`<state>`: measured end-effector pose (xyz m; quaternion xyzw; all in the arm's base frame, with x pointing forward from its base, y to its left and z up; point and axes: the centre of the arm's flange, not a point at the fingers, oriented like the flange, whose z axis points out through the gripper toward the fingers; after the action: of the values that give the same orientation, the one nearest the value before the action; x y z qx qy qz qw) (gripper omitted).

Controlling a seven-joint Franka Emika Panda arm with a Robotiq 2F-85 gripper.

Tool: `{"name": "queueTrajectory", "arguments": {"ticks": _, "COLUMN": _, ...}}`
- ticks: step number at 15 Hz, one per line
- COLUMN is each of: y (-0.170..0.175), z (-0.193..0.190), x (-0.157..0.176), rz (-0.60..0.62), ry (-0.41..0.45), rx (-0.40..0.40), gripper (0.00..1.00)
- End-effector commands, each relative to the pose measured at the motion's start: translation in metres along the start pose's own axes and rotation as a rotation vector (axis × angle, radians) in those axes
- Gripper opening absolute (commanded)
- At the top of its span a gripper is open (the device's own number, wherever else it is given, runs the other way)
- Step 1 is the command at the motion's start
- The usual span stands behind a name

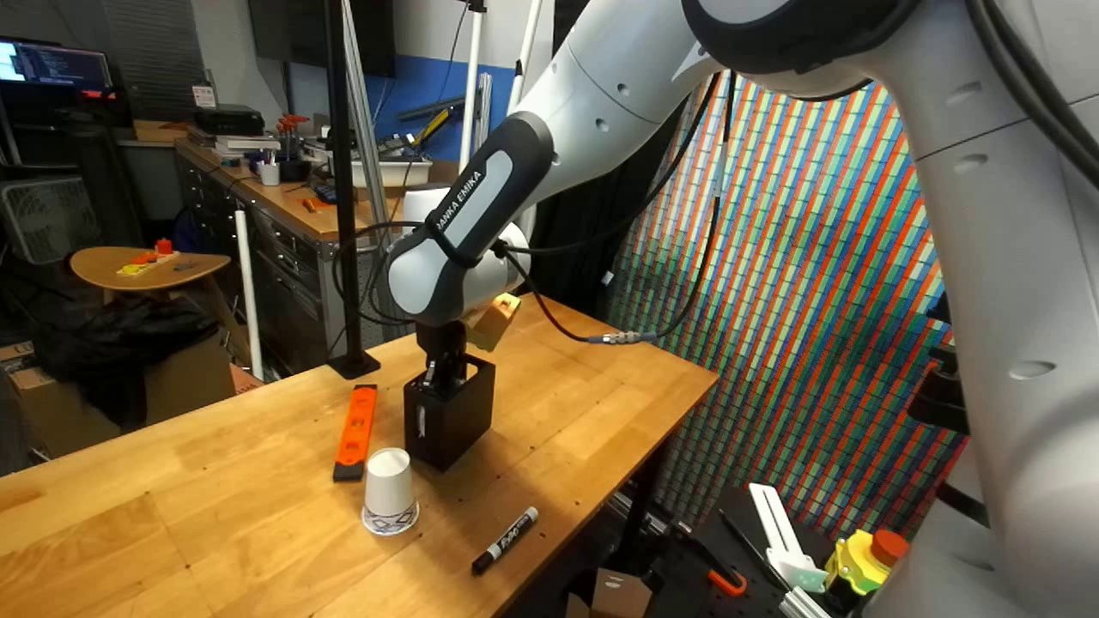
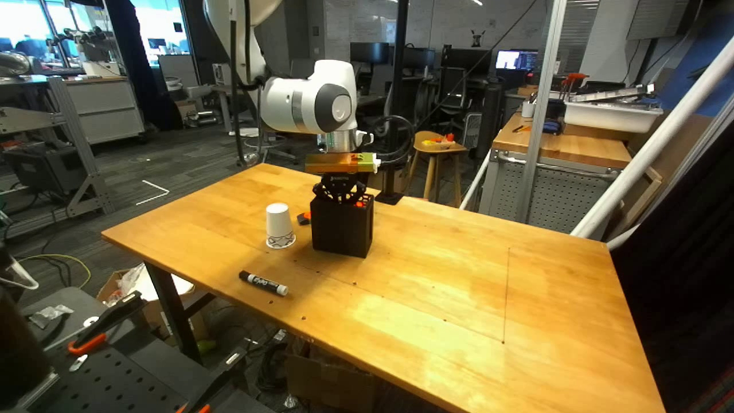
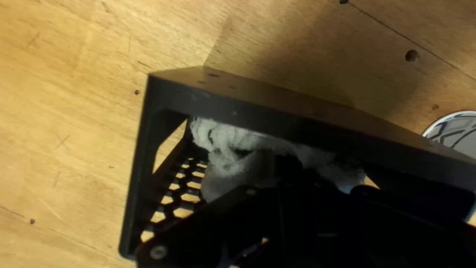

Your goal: Put the white towel in the black box

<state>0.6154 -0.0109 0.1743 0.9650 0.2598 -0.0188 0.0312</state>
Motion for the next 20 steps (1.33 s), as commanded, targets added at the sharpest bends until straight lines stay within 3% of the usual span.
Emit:
{"name": "queueTrajectory", "arguments": {"ticks": 1, "y": -0.006, "z": 0.013, "x": -0.001, "rz": 0.023, "ry": 0.015, "rx": 0.07, "gripper": 0.0}}
{"name": "queueTrajectory", "arguments": {"ticks": 6, "y": 0.01, "z": -0.014, "x": -0.009, "rz": 0.053, "ry": 0.035, "rx": 0.051, "gripper": 0.0}}
{"name": "queueTrajectory", "arguments": {"ticks": 18, "y": 0.029, "z": -0.154, "x": -0.041, "rz": 0.075, "ry": 0.134, "rx": -0.117, "gripper": 0.02}}
{"name": "queueTrajectory", "arguments": {"ticks": 19, "y": 0.028, "z": -0.166, "x": -0.046, "rz": 0.079, "ry": 0.144, "rx": -0.128, "gripper": 0.26}}
{"name": "queueTrajectory", "arguments": {"ticks": 20, "y": 0.037, "z": -0.139, "x": -0.027, "rz": 0.082, "ry": 0.135, "rx": -0.096, "gripper": 0.01}}
